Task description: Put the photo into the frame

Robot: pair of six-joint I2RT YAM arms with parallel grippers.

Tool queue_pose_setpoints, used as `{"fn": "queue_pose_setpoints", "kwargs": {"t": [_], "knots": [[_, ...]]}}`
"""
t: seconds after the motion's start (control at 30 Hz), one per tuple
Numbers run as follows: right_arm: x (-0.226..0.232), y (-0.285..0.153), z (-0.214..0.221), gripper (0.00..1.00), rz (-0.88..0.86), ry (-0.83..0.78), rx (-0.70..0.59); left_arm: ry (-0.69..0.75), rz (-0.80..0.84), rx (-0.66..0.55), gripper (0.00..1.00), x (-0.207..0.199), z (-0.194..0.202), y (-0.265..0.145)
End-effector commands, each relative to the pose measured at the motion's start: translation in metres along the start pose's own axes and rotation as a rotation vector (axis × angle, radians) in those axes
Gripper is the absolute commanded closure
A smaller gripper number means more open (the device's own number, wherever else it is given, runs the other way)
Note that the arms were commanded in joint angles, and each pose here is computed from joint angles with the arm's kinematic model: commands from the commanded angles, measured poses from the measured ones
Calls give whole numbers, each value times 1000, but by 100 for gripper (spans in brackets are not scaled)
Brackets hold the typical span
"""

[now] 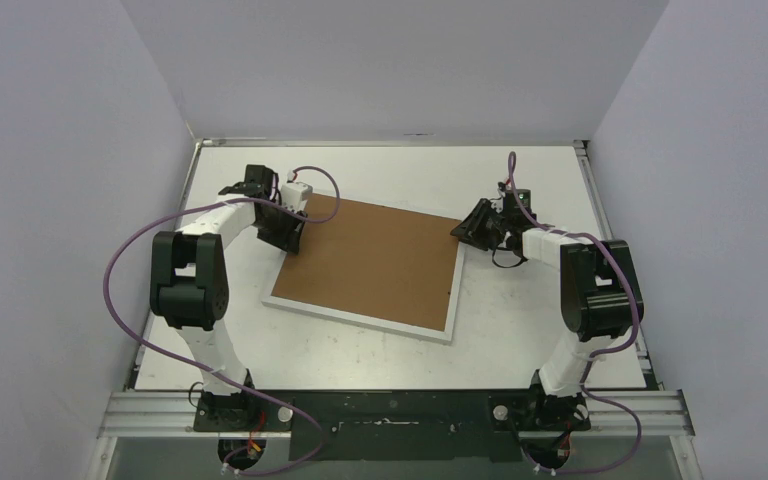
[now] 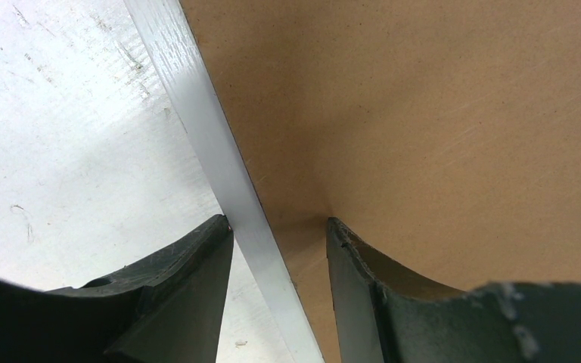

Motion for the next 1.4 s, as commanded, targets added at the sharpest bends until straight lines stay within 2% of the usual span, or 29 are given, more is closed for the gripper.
{"fn": "queue_pose_setpoints", "kwargs": {"t": [0.0,0.8,1.17,1.37], "knots": [[-13,7,13,68,71,-12,34,10,45,-54,54,-4,-17,-3],[-21,33,60,70,114,3,104,20,67,-67,55,-7,-20,-3],[-36,35,63,70,260,-91,71,22,75,-62,55,-9,-17,1],[-37,47,78,70,209,-38,121,25,80,-65,55,-9,-16,0]]}}
Point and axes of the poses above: each gripper's point midway between its finger pads, its own y axis out along the fingers, its own x axis along the line the jaws close on, z = x × y, the point moved 3 cm from there along -y, back along the fingers, and after that the axes turned 12 degrees about y, right-handed, at the moved point
